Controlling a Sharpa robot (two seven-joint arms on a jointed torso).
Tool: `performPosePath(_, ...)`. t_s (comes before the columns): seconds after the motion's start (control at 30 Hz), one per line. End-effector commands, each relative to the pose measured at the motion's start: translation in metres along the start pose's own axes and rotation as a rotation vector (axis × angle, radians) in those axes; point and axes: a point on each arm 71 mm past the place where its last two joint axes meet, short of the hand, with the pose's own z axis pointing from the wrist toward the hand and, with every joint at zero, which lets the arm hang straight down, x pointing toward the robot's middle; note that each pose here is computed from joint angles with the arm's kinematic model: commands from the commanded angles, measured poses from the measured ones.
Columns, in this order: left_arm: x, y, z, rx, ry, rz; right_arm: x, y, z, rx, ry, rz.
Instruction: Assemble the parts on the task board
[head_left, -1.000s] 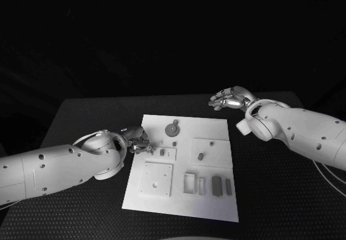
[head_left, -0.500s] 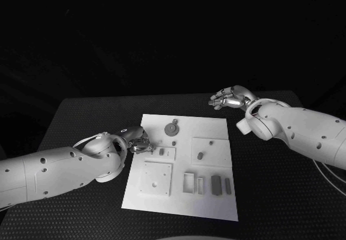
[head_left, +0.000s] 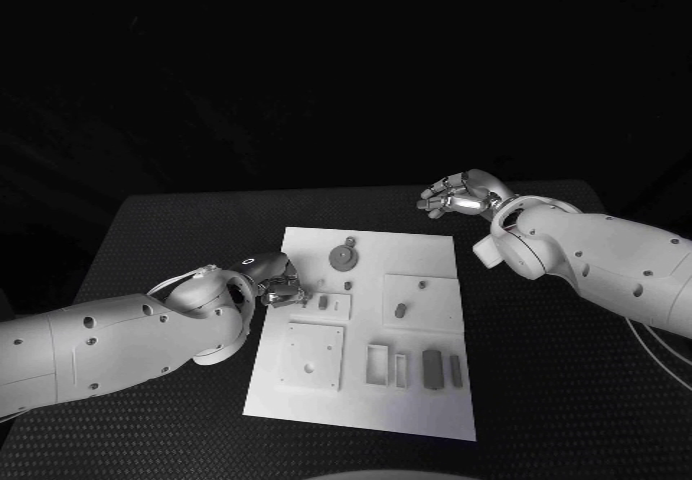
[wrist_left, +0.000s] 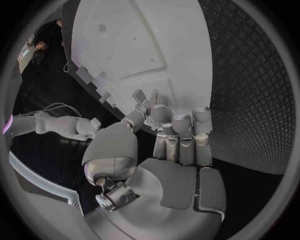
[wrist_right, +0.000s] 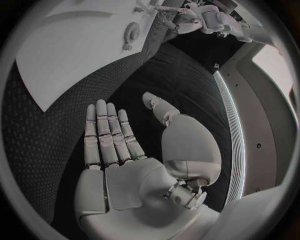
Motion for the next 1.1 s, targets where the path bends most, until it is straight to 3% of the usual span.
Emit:
performPosePath(0.03, 0.002, -0.0011, 0.0002, 0.003, 0.002, 0.007, 0.0014, 0.001, -0.0001, -0.009, 0.013, 0.003)
performPosePath(1.1, 0.0081, 0.0022, -0.0001, -0.008, 0.033, 0.017, 0.0013, 0.0008, 0.0, -0.009, 0.014, 0.003)
